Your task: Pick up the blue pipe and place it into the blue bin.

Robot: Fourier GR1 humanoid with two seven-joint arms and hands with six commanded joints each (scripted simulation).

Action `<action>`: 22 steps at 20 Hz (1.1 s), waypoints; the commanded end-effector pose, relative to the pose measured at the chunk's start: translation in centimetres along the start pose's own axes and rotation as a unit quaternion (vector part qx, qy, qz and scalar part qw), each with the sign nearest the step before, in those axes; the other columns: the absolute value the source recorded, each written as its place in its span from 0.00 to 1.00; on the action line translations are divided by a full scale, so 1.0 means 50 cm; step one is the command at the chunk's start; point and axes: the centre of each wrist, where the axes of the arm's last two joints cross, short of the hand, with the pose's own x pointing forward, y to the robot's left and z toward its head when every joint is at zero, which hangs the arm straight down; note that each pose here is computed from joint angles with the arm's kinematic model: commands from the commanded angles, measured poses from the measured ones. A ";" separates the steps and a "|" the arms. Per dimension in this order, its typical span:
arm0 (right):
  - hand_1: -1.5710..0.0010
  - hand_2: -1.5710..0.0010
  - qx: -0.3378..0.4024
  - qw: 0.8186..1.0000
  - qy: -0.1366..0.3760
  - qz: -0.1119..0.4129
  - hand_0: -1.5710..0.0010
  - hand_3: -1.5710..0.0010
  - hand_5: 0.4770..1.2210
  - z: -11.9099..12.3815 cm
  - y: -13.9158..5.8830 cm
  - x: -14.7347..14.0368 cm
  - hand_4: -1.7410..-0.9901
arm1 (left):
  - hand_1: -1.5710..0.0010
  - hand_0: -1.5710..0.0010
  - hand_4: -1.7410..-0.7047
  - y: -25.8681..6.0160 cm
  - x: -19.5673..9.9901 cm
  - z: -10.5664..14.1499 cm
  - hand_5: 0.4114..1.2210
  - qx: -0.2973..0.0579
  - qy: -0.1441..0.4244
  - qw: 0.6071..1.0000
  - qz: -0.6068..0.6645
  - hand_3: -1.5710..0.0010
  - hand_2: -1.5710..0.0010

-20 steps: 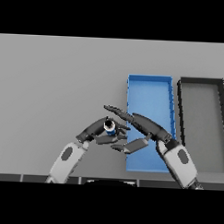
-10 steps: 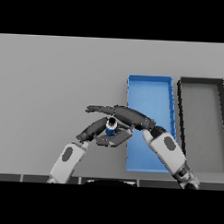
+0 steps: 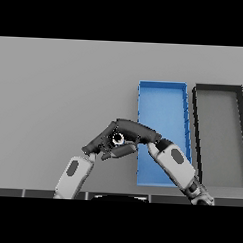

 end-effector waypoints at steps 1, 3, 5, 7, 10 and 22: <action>0.09 0.09 -0.003 1.000 0.002 0.009 0.09 0.17 0.69 0.003 -0.003 0.005 0.10 | 0.00 0.00 0.03 0.006 0.005 -0.002 1.00 0.002 -0.001 1.000 -0.001 0.07 0.00; 0.06 0.06 -0.005 1.000 -0.005 0.015 0.06 0.11 0.80 0.003 0.006 0.002 0.06 | 0.00 0.00 0.02 0.011 0.003 -0.006 1.00 -0.001 -0.001 1.000 -0.006 0.09 0.00; 0.04 0.04 -0.003 1.000 -0.017 0.013 0.04 0.07 0.87 0.000 0.008 0.003 0.04 | 0.00 0.00 0.01 0.002 0.006 -0.007 1.00 0.004 -0.009 1.000 -0.006 0.09 0.00; 0.02 0.02 -0.012 1.000 -0.021 0.004 0.02 0.04 0.92 0.002 0.018 0.005 0.03 | 0.00 0.00 0.01 0.005 0.006 -0.009 1.00 0.003 -0.017 1.000 -0.013 0.09 0.00; 0.01 0.01 -0.023 0.999 -0.029 0.004 0.01 0.02 0.96 -0.001 0.017 0.010 0.01 | 0.00 0.00 0.02 0.006 0.013 0.001 1.00 0.022 -0.030 0.999 -0.037 0.07 0.00; 0.00 0.00 -0.038 0.999 -0.007 0.015 0.00 0.00 1.00 0.001 0.026 0.012 0.00 | 0.93 0.92 0.74 0.020 0.008 0.015 0.29 -0.005 0.056 0.997 -0.056 0.94 0.93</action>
